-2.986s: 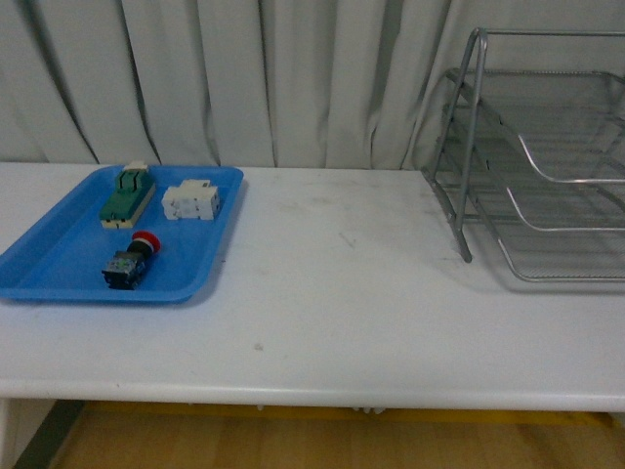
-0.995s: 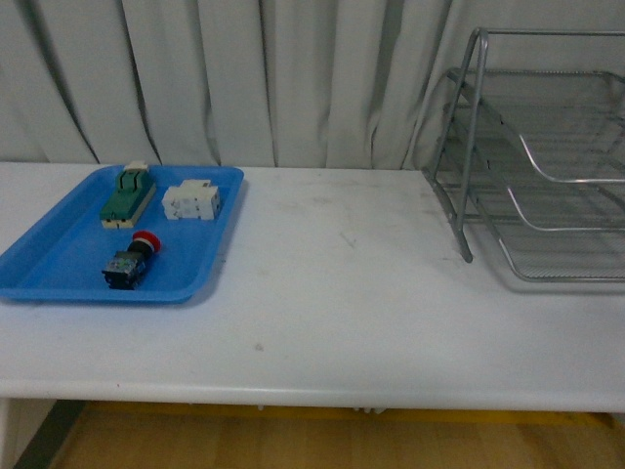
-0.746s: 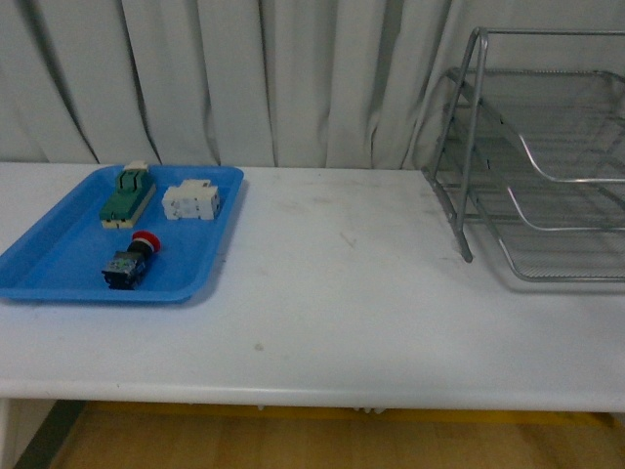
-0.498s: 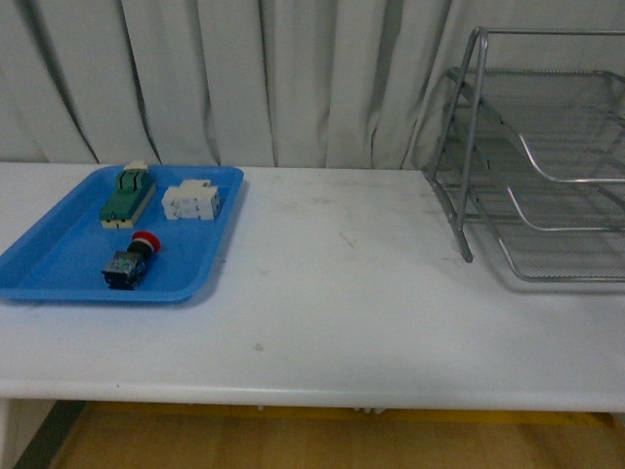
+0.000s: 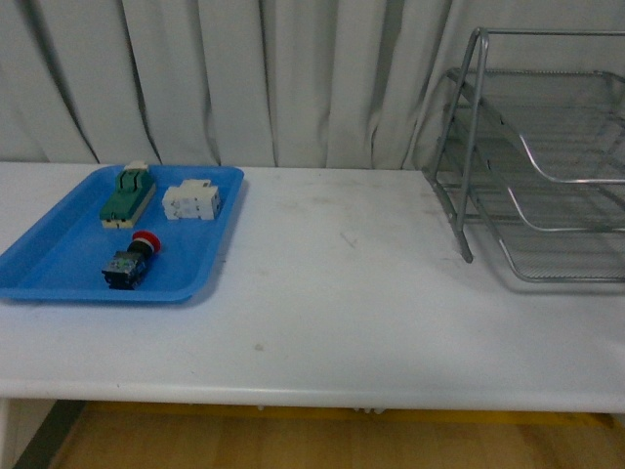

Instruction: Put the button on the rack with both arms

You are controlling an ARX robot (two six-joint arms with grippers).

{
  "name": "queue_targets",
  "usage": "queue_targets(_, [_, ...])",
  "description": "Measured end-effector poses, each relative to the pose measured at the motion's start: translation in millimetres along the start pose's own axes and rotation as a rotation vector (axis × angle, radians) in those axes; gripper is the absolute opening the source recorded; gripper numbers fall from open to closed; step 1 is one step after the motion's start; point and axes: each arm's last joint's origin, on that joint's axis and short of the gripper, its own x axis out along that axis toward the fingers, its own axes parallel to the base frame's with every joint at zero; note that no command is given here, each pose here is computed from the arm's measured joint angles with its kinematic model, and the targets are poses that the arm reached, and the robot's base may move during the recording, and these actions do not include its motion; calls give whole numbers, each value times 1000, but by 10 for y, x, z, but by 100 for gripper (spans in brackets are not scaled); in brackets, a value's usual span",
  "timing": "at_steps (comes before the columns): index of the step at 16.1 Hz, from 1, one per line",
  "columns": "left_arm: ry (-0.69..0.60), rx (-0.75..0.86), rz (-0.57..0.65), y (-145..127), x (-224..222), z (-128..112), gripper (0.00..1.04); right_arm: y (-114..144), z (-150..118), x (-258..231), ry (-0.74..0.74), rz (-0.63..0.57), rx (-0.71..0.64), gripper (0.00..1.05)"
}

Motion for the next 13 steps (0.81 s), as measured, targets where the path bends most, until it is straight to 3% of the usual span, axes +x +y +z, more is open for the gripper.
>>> queue_targets(11, [0, 0, 0, 0, 0, 0, 98, -104, 6, 261, 20, -31, -22, 97])
queue_targets(13, [0, 0, 0, 0, 0, 0, 98, -100, 21, 326, 14, -35, -37, 79])
